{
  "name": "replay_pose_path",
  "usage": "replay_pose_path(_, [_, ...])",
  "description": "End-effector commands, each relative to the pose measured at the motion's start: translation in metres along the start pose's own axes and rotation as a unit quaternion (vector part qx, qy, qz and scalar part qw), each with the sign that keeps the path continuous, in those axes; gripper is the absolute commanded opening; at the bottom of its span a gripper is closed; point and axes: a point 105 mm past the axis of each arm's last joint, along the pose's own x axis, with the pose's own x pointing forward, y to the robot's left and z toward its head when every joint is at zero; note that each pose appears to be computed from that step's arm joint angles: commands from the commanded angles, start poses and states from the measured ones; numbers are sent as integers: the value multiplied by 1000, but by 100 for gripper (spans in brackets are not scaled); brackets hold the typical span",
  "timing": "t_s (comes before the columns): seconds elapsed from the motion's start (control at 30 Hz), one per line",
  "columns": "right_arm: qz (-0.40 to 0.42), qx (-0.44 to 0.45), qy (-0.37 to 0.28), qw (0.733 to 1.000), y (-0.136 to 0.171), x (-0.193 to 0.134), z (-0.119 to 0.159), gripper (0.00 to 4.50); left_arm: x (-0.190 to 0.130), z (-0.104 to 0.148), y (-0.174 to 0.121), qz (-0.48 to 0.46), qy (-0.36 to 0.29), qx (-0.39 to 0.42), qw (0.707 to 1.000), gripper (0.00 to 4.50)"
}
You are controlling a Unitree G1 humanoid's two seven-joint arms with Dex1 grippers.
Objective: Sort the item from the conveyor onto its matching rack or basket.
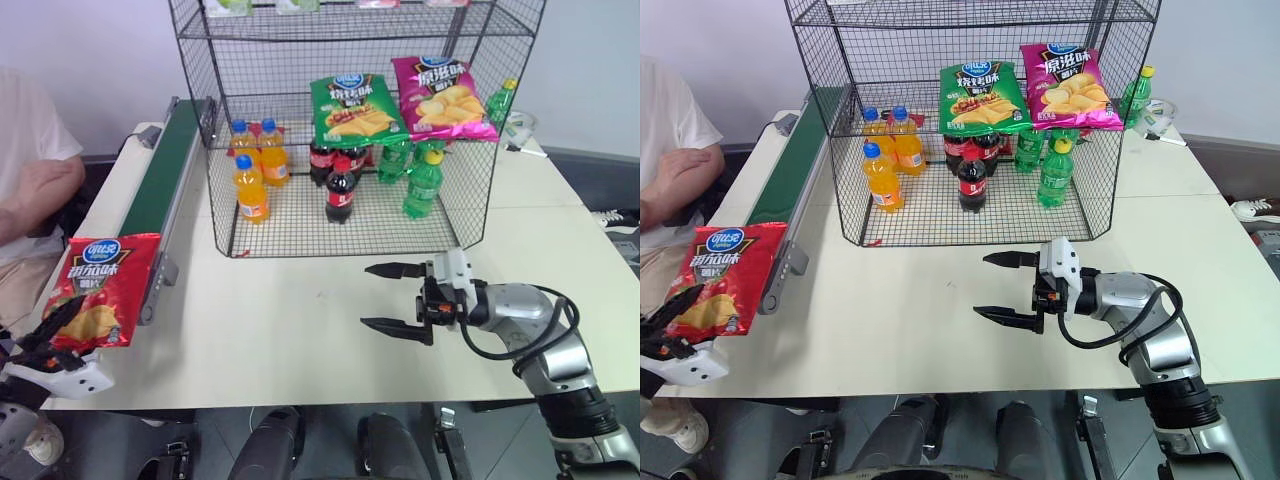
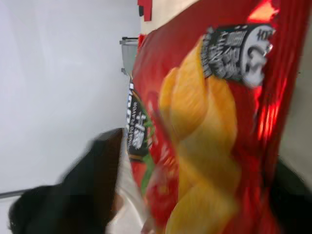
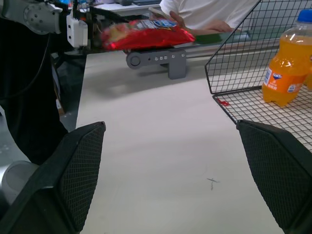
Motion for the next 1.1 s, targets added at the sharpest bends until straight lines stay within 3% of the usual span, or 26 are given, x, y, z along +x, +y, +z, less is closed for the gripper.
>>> replay_pose_path(0.03, [-6, -29, -14, 999, -4, 0, 12, 450, 1, -2, 3, 13, 3, -7, 1000, 159])
replay_pose_path(0.13, [-13, -32, -12, 999, -6, -2, 12, 450, 2, -4, 3, 17, 9, -8, 1000, 7])
replay_pose_path(0.17, [-14, -32, -11, 999, -6, -3, 11, 450, 3, -5, 3, 17, 10, -9, 1000, 2])
replay_pose_path(0.4, [-32, -44, -15, 998, -11, -3, 12, 450, 9, -6, 29, 70, 10, -14, 997, 2])
replay_pose_path(0.57, [-112, -90, -47, 989, -34, -7, 22, 450, 24, 36, 94, 156, -65, 25, 985, 2])
replay_pose_path(0.7, [-193, -124, -77, 970, -53, -11, 30, 450, 33, 66, 118, 175, -110, 51, 977, 2])
replay_pose_path(0.9, [-332, -191, -106, 918, -74, -26, 43, 450, 53, 112, 157, 218, -178, 66, 957, 2])
replay_pose_path(1.1, [-371, -192, -126, 900, -73, -19, 46, 450, 88, 150, 187, 267, -223, 57, 936, 2])
